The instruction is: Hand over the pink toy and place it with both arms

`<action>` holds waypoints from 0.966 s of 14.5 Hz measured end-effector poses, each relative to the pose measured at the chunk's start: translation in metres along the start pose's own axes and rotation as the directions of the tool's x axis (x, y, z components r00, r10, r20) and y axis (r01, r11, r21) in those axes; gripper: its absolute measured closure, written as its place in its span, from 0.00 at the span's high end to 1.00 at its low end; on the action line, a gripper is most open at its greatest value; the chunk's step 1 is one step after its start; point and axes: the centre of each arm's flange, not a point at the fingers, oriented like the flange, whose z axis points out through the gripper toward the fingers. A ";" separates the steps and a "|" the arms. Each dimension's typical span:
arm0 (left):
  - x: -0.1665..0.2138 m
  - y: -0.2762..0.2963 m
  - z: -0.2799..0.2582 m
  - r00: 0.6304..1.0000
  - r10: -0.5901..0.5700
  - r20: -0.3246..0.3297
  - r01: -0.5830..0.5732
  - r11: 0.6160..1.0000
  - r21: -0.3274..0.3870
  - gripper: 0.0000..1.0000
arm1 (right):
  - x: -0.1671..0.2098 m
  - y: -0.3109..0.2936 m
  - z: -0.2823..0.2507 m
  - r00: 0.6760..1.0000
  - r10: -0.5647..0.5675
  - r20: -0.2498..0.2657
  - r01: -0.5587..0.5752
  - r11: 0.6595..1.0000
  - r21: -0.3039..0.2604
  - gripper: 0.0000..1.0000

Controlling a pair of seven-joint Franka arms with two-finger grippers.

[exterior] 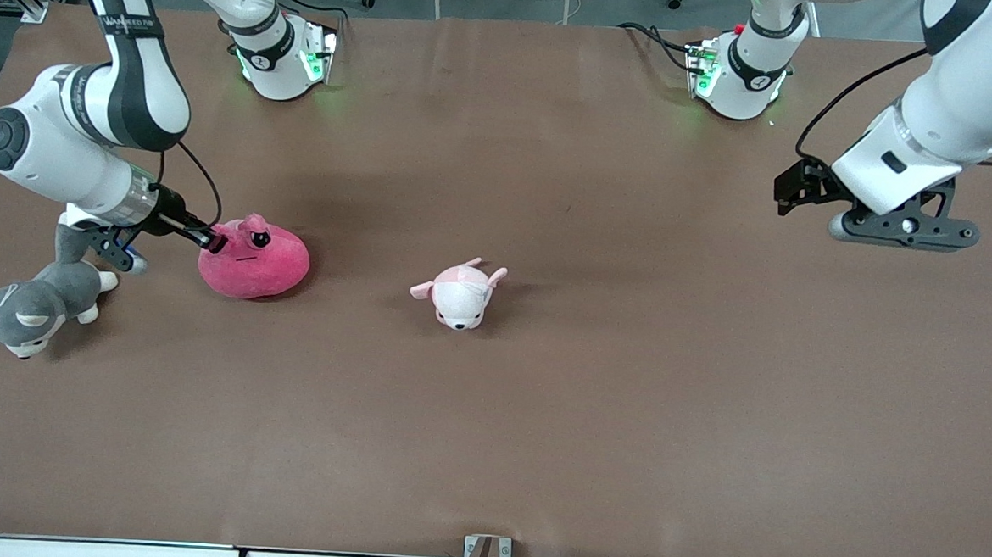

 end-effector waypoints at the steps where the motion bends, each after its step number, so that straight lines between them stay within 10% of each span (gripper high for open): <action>1: 0.001 0.001 0.001 1.000 0.003 0.001 -0.003 1.000 -0.001 1.00 | 0.004 0.001 0.000 1.000 0.003 -0.002 -0.003 1.000 0.001 0.35; 7: 0.004 -0.054 -0.004 0.999 0.049 -0.010 -0.049 0.999 -0.003 1.00 | 0.025 -0.018 -0.063 0.972 -0.231 -0.041 0.232 0.973 0.011 0.96; 14: -0.005 -0.086 -0.048 0.997 0.008 -0.082 -0.009 1.000 -0.007 1.00 | 0.034 -0.032 -0.170 0.884 -0.462 -0.065 0.453 0.883 -0.124 1.00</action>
